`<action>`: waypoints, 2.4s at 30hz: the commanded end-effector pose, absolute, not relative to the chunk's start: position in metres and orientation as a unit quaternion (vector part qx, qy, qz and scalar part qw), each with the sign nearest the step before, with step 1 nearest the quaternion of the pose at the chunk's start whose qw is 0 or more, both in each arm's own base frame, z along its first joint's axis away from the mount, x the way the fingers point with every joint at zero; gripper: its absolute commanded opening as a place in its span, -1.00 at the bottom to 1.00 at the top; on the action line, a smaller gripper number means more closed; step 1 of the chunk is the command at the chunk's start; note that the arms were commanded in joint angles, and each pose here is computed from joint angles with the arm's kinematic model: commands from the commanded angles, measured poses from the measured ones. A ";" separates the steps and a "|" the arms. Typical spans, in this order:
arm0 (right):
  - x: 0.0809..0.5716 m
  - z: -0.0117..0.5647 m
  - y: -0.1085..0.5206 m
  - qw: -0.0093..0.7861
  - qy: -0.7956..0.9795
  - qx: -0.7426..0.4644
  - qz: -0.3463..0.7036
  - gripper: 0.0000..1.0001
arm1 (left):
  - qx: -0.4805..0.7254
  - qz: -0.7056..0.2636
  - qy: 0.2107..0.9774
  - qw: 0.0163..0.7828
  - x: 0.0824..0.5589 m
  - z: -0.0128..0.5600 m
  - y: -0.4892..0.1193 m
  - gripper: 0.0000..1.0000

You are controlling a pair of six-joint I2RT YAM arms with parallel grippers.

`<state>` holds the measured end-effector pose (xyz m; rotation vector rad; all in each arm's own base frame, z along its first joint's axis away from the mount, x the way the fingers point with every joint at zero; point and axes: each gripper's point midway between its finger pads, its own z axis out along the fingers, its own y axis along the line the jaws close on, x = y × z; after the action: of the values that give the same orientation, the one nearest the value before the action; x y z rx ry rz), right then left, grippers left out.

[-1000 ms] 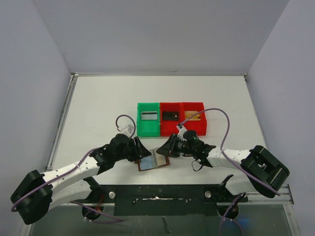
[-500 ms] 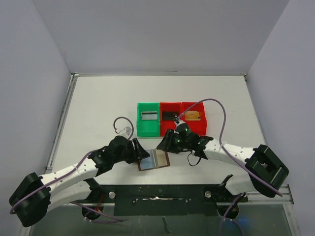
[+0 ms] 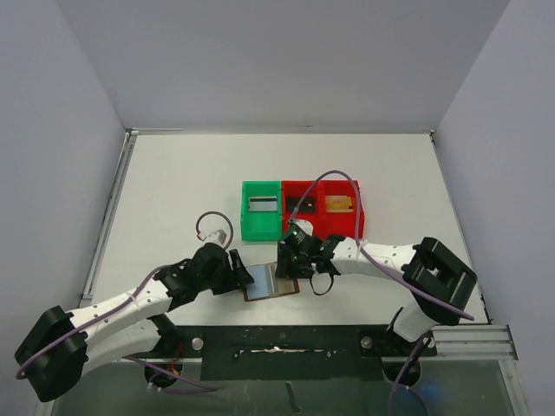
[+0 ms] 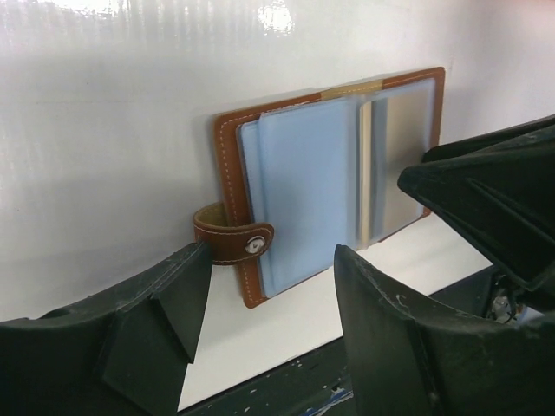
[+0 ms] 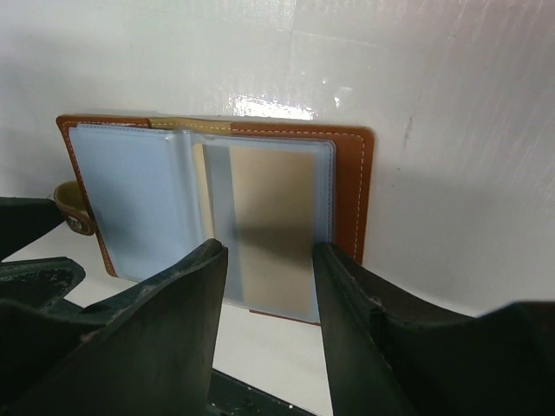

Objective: Take the credit cards out of the card holder

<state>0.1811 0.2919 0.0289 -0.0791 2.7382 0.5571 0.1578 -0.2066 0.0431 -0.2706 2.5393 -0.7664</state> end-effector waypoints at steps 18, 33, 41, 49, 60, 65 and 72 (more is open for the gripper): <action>0.190 0.047 0.325 0.189 0.948 -0.046 0.253 -0.18 | -0.055 -0.303 0.926 0.217 0.155 0.038 -0.225 -0.02; 0.193 0.079 0.333 0.215 0.930 -0.048 0.294 -0.37 | -0.053 -0.297 0.928 0.220 0.158 0.039 -0.224 -0.13; 0.203 0.068 0.298 0.232 0.949 -0.021 0.214 -0.15 | -0.053 -0.295 0.927 0.224 0.160 0.042 -0.224 -0.14; 0.211 0.053 0.269 0.233 0.964 -0.021 0.125 0.02 | -0.051 -0.290 0.926 0.238 0.166 0.052 -0.224 -0.01; 0.207 0.031 0.275 0.204 0.971 -0.035 0.120 0.03 | -0.032 -0.293 0.928 0.230 0.167 0.053 -0.232 0.02; 0.203 0.026 0.280 0.196 0.972 -0.045 0.122 -0.08 | -0.021 -0.278 0.936 0.214 0.166 0.041 -0.233 0.02; 0.206 0.038 0.284 0.214 0.969 -0.052 0.110 -0.46 | -0.008 -0.258 0.945 0.202 0.162 0.030 -0.234 -0.05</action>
<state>0.1980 0.2710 0.0228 -0.1231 2.7408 0.2955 0.1580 -0.2241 0.0247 -0.0808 2.6593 -0.7103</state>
